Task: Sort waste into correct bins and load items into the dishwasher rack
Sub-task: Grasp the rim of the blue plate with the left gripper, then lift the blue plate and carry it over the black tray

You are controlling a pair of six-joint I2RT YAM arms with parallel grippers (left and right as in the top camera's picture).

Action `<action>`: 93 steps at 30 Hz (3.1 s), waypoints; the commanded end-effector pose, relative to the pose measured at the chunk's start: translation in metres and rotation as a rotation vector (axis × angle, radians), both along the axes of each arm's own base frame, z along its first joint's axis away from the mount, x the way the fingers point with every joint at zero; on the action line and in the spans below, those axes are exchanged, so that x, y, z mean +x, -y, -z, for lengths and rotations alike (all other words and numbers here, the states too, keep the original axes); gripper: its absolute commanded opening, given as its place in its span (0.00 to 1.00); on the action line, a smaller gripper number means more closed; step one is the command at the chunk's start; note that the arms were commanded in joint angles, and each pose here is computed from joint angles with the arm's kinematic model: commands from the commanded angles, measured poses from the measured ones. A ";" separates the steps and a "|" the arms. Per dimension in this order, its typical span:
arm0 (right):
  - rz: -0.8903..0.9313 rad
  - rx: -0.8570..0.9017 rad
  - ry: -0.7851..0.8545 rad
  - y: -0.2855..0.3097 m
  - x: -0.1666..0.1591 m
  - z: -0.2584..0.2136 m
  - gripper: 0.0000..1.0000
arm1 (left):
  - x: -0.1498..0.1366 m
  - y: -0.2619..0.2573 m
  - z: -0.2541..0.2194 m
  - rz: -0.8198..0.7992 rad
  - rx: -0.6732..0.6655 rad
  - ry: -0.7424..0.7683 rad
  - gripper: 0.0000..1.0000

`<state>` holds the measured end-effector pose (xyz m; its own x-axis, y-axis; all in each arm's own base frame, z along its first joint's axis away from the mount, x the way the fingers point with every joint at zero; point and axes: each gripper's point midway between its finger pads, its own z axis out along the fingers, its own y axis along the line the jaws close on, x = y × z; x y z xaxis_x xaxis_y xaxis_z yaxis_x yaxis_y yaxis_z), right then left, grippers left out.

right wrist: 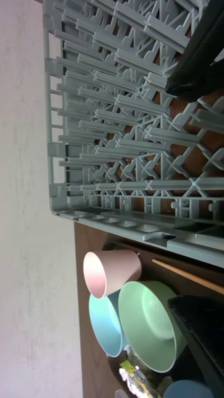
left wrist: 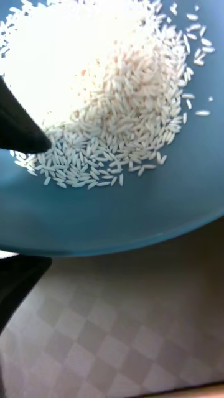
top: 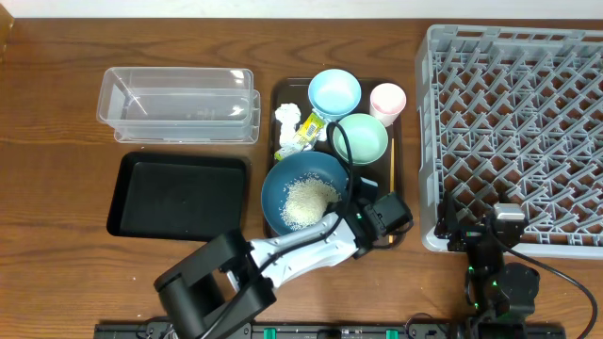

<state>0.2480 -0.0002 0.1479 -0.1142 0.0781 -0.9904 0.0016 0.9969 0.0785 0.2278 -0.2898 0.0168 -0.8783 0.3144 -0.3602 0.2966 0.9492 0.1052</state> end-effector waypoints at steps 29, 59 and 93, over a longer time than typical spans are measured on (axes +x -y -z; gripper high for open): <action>0.016 0.012 -0.001 0.003 0.000 0.001 0.99 | 0.000 -0.011 -0.033 -0.005 -0.011 0.034 0.07; 0.015 0.012 -0.001 0.003 0.000 0.001 0.99 | 0.066 -0.110 -0.140 -0.253 -0.171 0.201 0.06; 0.015 0.012 -0.001 0.003 0.000 0.001 0.99 | 0.119 -0.198 -0.167 -0.461 -0.856 -0.059 0.06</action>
